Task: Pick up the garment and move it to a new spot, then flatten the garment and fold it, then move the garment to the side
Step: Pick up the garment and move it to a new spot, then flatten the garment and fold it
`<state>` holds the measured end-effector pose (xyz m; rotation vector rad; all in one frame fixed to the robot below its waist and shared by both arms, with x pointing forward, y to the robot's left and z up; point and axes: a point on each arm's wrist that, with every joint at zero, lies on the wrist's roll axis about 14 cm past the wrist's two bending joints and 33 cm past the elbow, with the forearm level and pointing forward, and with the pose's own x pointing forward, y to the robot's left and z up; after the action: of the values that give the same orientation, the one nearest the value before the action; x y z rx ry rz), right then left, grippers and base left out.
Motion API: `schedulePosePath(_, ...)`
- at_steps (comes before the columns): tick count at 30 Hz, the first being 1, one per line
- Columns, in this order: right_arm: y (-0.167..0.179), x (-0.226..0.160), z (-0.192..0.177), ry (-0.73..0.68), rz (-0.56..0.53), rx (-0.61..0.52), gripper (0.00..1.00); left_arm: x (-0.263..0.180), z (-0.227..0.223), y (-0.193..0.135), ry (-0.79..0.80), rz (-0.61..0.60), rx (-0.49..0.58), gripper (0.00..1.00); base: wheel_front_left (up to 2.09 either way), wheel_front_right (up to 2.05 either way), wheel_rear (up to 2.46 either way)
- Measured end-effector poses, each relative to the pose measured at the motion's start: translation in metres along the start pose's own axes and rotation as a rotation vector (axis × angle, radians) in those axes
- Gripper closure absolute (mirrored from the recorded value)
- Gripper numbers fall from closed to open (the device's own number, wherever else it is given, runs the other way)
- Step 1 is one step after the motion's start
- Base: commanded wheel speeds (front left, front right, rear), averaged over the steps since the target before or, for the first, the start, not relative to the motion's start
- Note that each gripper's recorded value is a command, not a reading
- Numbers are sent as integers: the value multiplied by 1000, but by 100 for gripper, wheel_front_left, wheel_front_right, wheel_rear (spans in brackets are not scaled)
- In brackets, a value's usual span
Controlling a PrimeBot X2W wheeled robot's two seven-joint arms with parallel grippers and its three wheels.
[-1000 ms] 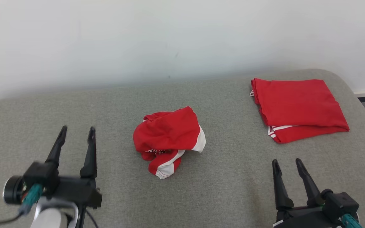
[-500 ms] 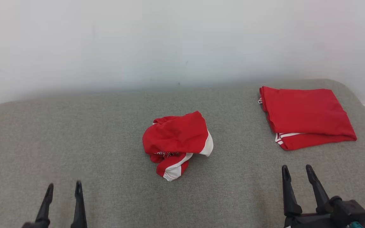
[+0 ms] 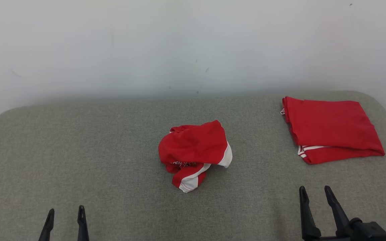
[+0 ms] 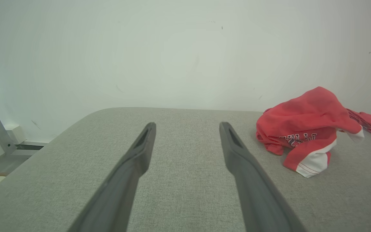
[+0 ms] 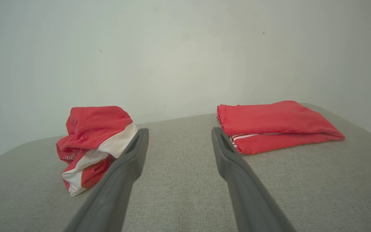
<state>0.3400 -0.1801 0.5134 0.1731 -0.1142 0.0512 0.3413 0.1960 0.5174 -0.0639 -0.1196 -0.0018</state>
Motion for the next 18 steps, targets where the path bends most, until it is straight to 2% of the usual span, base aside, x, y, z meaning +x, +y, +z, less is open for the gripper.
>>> schedulePosePath(18,0,-4,-11,37,-2,3,0,-1,-2,3,6,6,-5,0,0,0,0)
